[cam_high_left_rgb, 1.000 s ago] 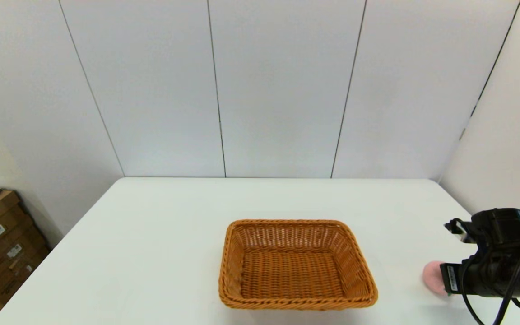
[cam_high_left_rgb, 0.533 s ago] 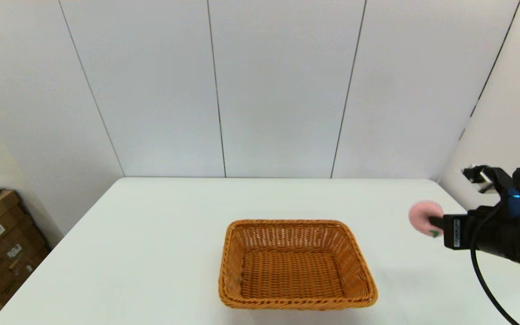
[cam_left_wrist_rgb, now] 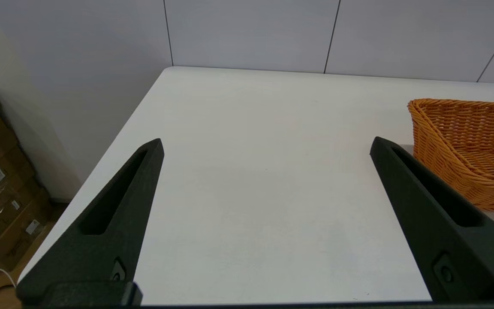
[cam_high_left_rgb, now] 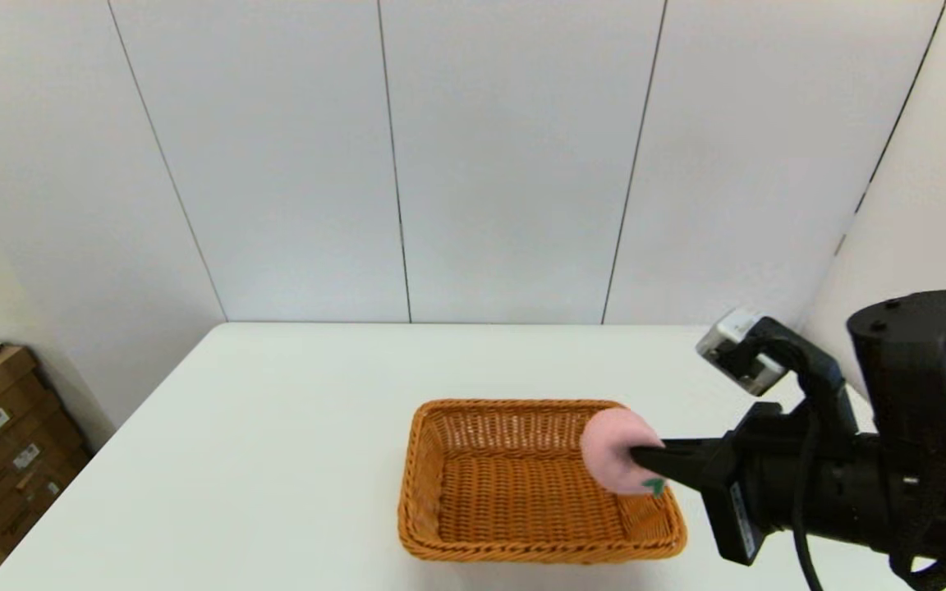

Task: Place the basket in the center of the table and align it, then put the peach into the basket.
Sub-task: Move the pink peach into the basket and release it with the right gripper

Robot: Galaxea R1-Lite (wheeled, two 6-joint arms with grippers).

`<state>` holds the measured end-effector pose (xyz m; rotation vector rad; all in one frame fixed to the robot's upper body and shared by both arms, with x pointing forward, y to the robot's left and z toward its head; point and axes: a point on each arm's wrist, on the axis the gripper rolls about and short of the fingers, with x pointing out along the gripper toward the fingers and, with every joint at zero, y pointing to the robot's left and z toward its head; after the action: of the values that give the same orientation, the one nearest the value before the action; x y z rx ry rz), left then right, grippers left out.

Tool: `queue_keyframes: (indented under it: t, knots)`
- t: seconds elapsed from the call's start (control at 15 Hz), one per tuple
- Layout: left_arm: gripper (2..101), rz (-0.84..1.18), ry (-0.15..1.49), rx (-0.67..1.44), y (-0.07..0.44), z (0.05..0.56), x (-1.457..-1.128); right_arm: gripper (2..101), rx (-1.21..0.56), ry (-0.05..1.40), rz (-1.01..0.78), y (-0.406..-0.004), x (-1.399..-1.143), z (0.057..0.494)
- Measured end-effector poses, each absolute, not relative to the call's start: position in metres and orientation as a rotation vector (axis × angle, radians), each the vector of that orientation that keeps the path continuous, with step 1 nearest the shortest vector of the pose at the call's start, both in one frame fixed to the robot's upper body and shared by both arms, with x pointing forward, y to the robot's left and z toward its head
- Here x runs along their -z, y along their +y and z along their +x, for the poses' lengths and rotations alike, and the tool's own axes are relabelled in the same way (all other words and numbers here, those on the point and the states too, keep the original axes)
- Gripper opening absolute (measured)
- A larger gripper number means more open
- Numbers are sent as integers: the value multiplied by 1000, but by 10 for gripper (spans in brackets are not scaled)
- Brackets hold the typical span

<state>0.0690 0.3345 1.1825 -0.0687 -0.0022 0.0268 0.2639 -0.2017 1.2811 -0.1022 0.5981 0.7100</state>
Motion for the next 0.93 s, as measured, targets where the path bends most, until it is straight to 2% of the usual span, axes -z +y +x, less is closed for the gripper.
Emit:
queue_keyframes:
  t: [0.47, 0.73, 0.8, 0.93]
  knots:
    - [978, -69, -2, -27, 335, 69, -1182, 30, -739, 702, -149, -153, -1235, 303]
    - [978, -83, -2, -28, 335, 69, -1182, 30, -675, 746, -155, -133, -1216, 321]
    - [978, -83, -2, -27, 335, 69, -1182, 61, -668, 753, -152, -131, -1213, 323]
    - [978, -82, -2, -28, 335, 69, -1182, 271, -665, 757, -147, -129, -1212, 325]
